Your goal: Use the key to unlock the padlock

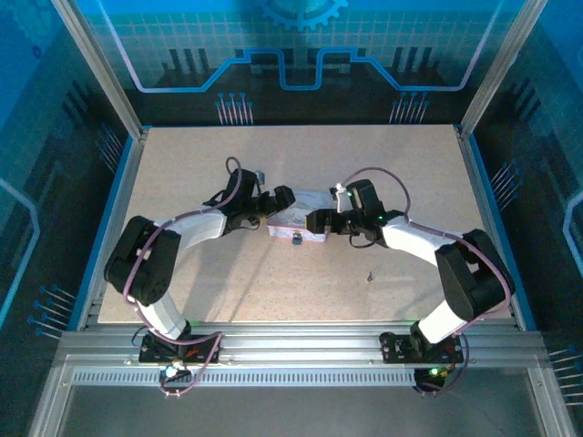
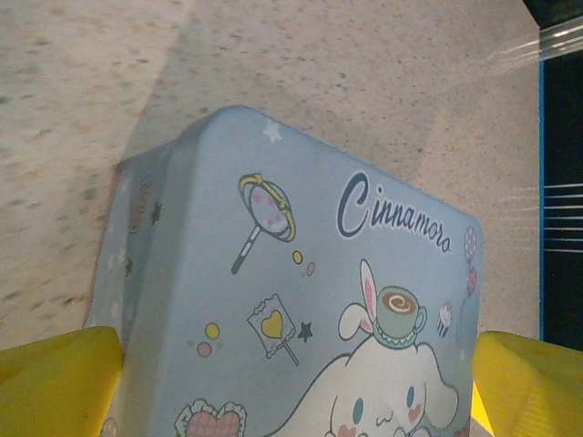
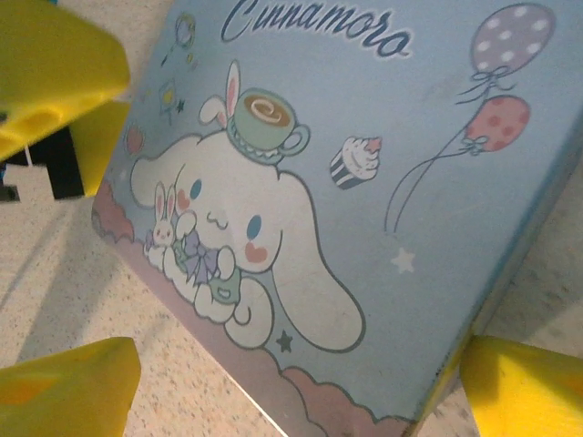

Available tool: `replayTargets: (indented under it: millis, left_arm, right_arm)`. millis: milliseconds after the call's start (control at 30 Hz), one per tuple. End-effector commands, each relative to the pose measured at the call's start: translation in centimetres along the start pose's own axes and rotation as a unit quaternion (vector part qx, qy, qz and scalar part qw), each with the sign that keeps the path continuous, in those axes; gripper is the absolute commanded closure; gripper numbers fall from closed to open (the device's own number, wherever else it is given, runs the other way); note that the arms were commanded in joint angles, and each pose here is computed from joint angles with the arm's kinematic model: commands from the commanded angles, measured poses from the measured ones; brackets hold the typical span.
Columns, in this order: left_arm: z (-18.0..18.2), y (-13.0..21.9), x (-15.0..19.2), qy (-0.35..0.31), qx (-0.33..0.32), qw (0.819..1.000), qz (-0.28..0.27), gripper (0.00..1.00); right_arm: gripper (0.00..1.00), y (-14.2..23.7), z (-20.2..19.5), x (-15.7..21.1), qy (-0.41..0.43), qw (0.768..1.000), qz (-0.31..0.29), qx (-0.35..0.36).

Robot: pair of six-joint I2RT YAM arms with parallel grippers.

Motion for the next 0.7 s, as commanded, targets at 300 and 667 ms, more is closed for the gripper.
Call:
replayTargets:
  millis: [300,667]
  left_arm:
    - [-3.7,-1.8,-1.3,-0.047,0.011,0.999,-0.006,0.01]
    - [-3.5,4.1,-1.3,-0.084,0.009,0.995,-0.060,0.01]
  right_arm:
    - [0.01,4.6,-4.4,0.0,-0.025,0.993,-0.017,0.112]
    - [0.07,10.5,-6.7,2.3,-0.040,0.972,0.012,0.231]
Point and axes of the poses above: each hand's point on the last joint's axis, 136 mm out from that joint toward the fingers, its own y axis back along the fingers, its own z axis along the line the jaws close on, x = y × z, the point moved 1 cm from there along y, back along the fingers, and after that the axes turned 2 degrees about -y, right-handed, at the moved point
